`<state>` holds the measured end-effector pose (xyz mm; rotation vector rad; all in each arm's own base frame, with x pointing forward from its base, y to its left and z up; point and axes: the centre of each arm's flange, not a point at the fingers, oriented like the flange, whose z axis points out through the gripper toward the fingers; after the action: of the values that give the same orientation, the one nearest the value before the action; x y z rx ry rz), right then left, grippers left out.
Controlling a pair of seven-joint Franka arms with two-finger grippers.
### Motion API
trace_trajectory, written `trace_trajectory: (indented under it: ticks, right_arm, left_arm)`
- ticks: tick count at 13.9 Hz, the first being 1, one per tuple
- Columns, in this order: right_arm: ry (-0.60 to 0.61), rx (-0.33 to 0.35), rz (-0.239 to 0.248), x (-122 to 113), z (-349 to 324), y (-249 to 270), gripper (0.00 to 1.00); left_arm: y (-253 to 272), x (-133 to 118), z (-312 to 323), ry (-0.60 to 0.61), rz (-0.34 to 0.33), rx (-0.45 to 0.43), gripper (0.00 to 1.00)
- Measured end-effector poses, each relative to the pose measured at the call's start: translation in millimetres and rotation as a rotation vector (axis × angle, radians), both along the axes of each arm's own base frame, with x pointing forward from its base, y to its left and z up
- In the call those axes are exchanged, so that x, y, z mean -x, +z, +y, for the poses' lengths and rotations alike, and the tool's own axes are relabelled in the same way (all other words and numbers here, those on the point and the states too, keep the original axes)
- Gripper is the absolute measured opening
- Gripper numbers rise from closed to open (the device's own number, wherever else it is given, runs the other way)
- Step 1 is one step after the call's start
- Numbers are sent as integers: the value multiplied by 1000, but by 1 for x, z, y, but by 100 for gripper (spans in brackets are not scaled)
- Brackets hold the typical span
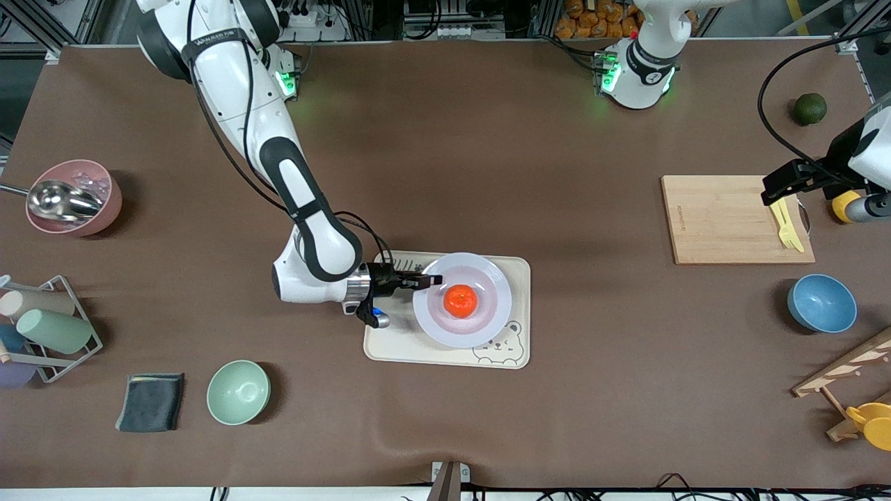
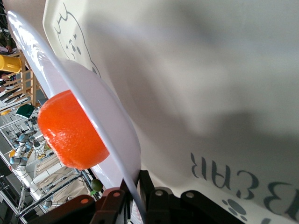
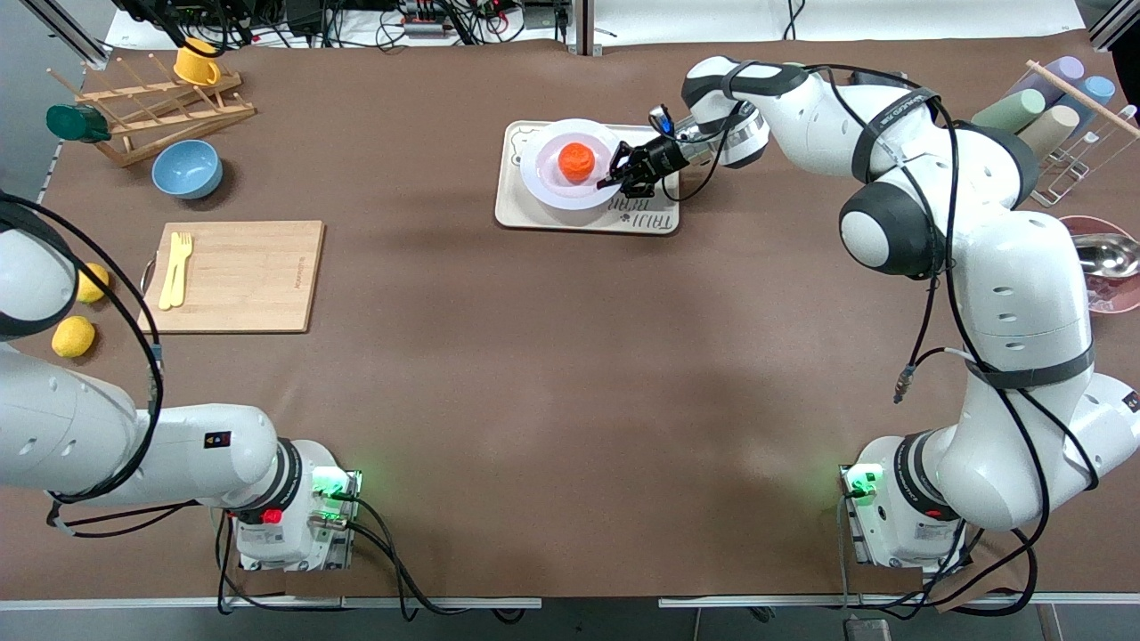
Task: Place orange and plate with both arms
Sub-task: 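Set the plate down on the tray and open the right gripper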
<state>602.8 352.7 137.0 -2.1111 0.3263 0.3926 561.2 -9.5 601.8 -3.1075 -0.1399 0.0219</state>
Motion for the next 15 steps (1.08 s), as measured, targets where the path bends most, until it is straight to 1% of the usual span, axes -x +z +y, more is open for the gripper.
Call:
trace_trajectory:
  ticks: [5, 8, 12, 13, 14, 15]
  right_arm:
    - [1, 6, 5, -2, 0, -10, 10]
    - [1, 12, 16, 0, -1, -21, 10]
    - [5, 7, 15, -1, 1, -21, 10]
    - [6, 8, 15, -1, 1, -21, 16]
    - [8, 9, 15, -1, 1, -22, 25]
    - [9, 9, 14, -1, 2, -22, 37]
  left_arm:
    - [0, 0, 0, 0, 0, 0, 100]
    - [0, 0, 0, 0, 0, 0, 100]
    - [0, 0, 0, 0, 1, 0, 100]
    - [0, 0, 0, 0, 1, 0, 100]
    - [0, 0, 0, 0, 1, 0, 100]
    - [0, 0, 0, 0, 1, 0, 100]
